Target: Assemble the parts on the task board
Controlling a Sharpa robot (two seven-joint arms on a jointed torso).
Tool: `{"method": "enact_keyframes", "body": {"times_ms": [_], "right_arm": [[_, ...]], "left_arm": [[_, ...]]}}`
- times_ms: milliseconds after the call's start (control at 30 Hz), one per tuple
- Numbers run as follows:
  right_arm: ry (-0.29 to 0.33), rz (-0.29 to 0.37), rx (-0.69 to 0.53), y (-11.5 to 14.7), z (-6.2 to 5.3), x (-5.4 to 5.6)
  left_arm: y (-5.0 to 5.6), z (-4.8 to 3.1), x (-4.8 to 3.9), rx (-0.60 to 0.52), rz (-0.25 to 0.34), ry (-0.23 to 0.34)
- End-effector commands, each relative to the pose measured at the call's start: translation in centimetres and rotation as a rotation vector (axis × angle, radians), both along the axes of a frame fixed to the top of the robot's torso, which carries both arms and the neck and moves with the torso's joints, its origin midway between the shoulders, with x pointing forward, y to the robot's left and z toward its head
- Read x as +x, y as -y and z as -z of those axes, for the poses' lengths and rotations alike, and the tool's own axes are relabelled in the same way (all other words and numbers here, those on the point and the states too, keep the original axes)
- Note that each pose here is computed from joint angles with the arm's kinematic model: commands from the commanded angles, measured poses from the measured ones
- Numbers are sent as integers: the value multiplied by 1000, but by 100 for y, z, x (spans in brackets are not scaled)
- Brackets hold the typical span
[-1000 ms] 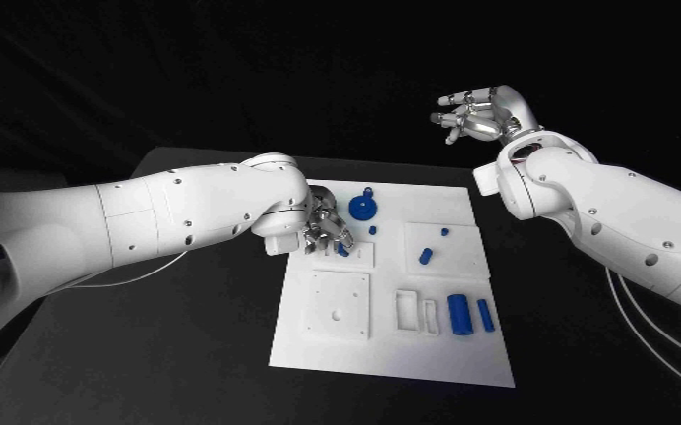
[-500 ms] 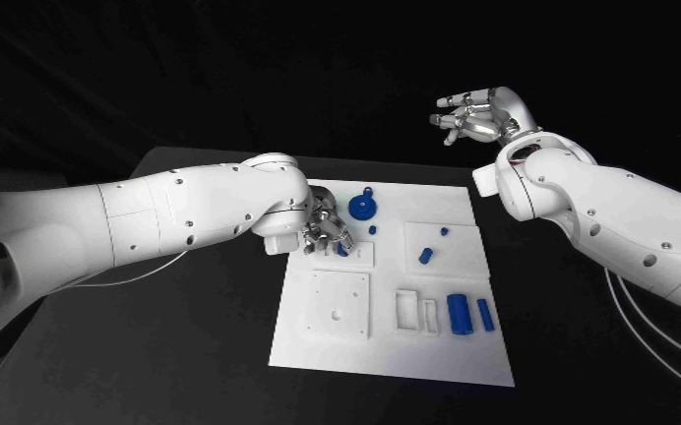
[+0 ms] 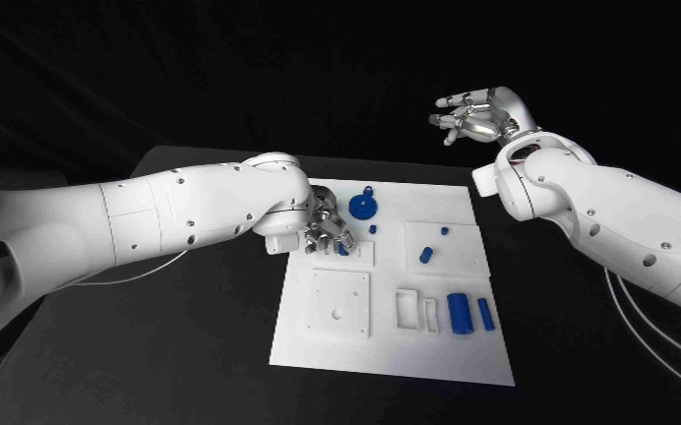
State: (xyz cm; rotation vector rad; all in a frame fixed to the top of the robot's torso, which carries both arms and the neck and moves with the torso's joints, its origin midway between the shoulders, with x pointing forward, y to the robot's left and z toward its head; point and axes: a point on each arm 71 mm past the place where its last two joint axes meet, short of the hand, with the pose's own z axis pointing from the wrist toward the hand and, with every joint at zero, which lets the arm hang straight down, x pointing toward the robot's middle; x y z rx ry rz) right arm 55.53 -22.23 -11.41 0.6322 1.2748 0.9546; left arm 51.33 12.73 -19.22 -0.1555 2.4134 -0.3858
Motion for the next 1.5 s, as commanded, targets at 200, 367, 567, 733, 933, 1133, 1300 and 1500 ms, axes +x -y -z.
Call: {"method": "enact_keyframes", "body": {"times_ms": [200, 367, 567, 733, 933, 1133, 1300, 1500], "right_arm": [[2, -17, -11, -23, 3, -5], [0, -19, -11, -28, 8, -6], [-1, -20, -11, -31, 14, -7], [0, -22, -12, -38, 14, -11], [1, -24, -16, -42, 14, -13], [2, -26, -17, -45, 14, -15], [1, -28, -18, -47, 14, -17], [2, -29, -20, -47, 14, -19]], "left_arm": [[54, 3, -14, 7, 18, 8], [68, 3, -12, 9, 23, 12], [83, 8, -8, 14, 29, 9], [94, 10, 0, 21, 32, 16], [105, 13, 5, 28, 34, 25], [108, 22, 3, 50, 50, 39], [110, 32, -6, 68, 68, 41], [108, 32, -8, 81, 78, 59]]}}
